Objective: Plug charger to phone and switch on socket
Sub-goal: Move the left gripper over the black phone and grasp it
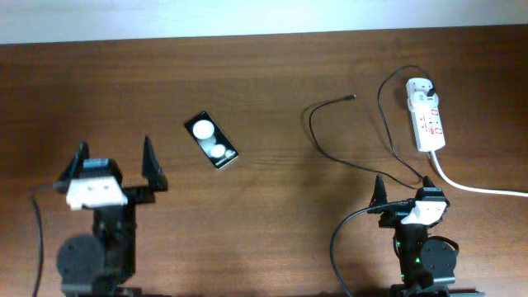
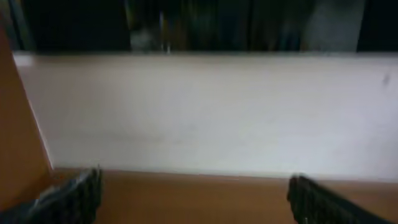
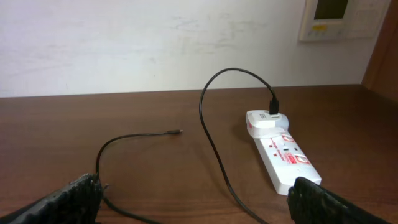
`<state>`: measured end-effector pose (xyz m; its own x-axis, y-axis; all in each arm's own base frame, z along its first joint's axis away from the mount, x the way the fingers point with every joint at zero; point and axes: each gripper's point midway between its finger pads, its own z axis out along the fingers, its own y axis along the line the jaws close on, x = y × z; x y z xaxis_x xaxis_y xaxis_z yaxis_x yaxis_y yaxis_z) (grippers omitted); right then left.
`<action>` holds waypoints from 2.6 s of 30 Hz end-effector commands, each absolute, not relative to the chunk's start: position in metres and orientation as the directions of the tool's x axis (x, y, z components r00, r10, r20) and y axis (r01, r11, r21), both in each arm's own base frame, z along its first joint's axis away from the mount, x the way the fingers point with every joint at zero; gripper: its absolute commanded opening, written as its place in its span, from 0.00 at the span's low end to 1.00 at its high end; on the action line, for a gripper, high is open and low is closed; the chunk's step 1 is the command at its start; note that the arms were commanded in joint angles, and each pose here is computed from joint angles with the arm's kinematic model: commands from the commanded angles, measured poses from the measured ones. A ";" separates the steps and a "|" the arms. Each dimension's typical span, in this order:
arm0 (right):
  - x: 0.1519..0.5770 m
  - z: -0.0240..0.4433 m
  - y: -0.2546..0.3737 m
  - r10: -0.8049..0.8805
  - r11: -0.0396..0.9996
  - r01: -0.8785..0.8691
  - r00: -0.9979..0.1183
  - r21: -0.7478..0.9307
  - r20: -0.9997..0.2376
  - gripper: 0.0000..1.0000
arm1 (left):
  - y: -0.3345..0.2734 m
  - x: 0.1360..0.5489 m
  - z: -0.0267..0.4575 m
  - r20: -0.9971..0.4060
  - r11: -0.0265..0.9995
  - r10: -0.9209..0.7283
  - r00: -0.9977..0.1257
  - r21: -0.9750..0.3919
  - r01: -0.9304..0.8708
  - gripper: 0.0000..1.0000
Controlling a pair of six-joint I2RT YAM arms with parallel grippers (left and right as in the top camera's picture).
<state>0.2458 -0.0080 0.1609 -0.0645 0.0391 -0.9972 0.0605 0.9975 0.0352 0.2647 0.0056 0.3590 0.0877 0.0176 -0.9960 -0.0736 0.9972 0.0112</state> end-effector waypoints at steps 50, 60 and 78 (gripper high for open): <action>0.246 0.157 -0.006 0.031 0.998 0.049 -0.070 0.028 -0.997 0.98 | -0.087 0.440 0.116 -0.136 0.867 -0.482 -0.866 -0.219 -0.449 0.99; 0.246 0.157 -0.006 0.031 0.998 0.049 -0.070 0.028 -0.997 0.98 | -0.091 0.431 0.021 0.061 0.848 -0.513 -0.856 -0.114 -0.517 0.99; 0.246 0.157 -0.006 0.031 0.998 0.049 -0.070 0.028 -0.997 0.98 | -0.102 0.423 -0.048 0.102 0.864 -0.499 -0.861 -0.011 -0.503 0.99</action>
